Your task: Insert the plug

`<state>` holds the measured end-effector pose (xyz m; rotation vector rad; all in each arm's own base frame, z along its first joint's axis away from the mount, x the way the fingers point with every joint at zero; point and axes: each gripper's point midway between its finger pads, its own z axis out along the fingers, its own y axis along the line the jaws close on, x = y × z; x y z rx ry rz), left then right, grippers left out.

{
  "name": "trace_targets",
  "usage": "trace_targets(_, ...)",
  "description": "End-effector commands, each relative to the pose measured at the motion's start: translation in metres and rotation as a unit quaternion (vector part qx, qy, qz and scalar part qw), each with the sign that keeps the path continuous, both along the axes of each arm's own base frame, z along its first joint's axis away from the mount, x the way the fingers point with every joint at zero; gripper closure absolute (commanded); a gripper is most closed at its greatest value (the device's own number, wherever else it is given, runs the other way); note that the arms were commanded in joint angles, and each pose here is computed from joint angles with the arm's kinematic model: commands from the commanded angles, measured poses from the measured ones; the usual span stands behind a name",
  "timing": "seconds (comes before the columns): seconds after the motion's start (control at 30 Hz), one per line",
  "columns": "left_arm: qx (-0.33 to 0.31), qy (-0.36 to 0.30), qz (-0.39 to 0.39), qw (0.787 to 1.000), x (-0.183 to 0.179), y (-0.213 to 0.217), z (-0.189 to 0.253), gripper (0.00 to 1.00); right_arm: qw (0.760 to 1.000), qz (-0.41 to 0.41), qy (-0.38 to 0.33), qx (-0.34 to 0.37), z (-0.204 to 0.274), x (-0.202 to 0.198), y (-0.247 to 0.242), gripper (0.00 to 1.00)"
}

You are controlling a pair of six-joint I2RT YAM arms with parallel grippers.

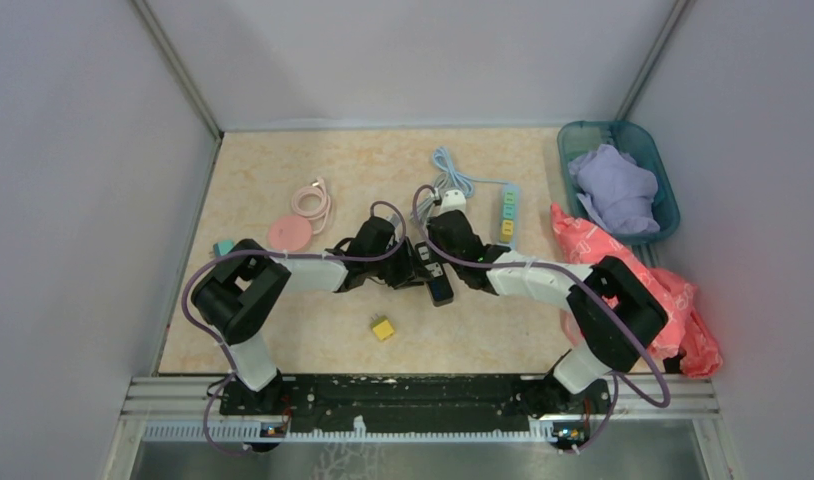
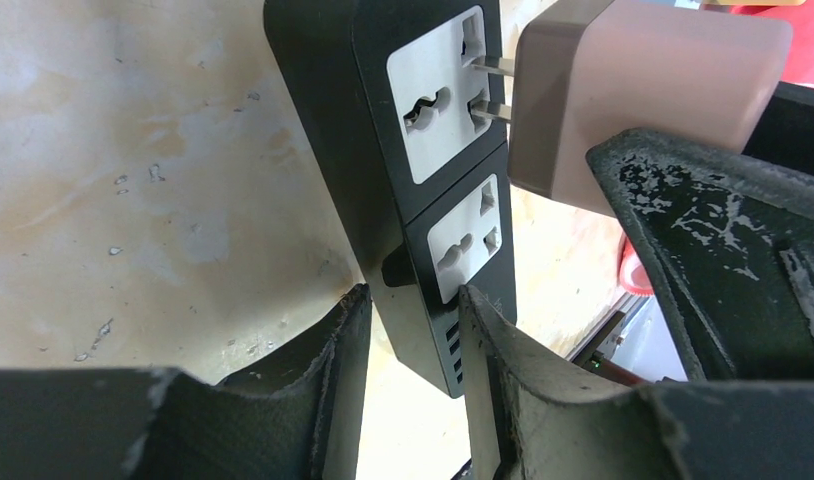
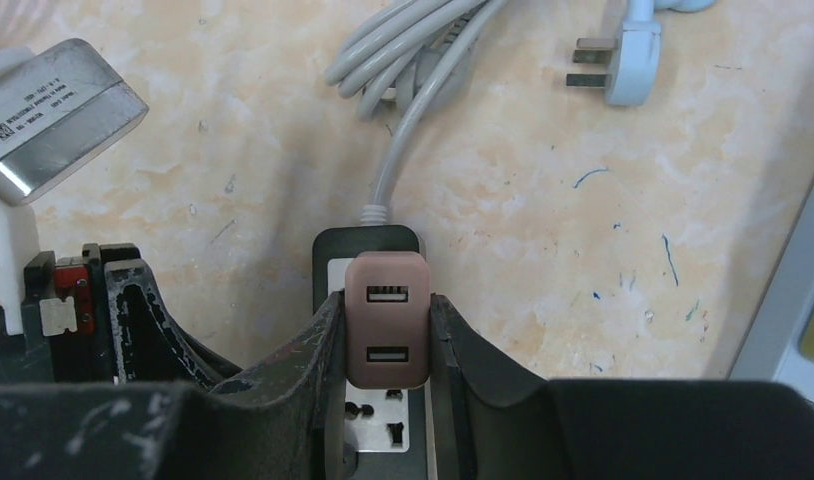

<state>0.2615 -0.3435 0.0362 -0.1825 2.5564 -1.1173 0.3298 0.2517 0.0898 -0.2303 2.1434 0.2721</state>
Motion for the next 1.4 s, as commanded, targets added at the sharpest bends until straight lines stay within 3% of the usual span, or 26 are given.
trace_targets(0.0,0.013,0.012,-0.006,1.0,-0.007,0.003,-0.012,0.57,1.0,0.018,-0.007,-0.001,-0.003,-0.002,-0.003,1.0)
trace_targets(0.23,0.013,0.011,-0.005,1.0,-0.007,0.003,-0.012,0.57,1.0,0.022,-0.006,-0.01,-0.008,-0.002,-0.005,1.0)
trace_targets(0.83,0.018,0.014,0.0,1.0,-0.006,0.005,-0.016,0.58,0.988,0.014,0.099,-0.12,-0.078,-0.025,-0.033,1.0)
trace_targets(1.37,0.033,0.015,0.015,0.999,-0.009,0.017,-0.023,0.59,0.963,0.089,0.149,-0.208,-0.116,-0.061,-0.036,1.0)
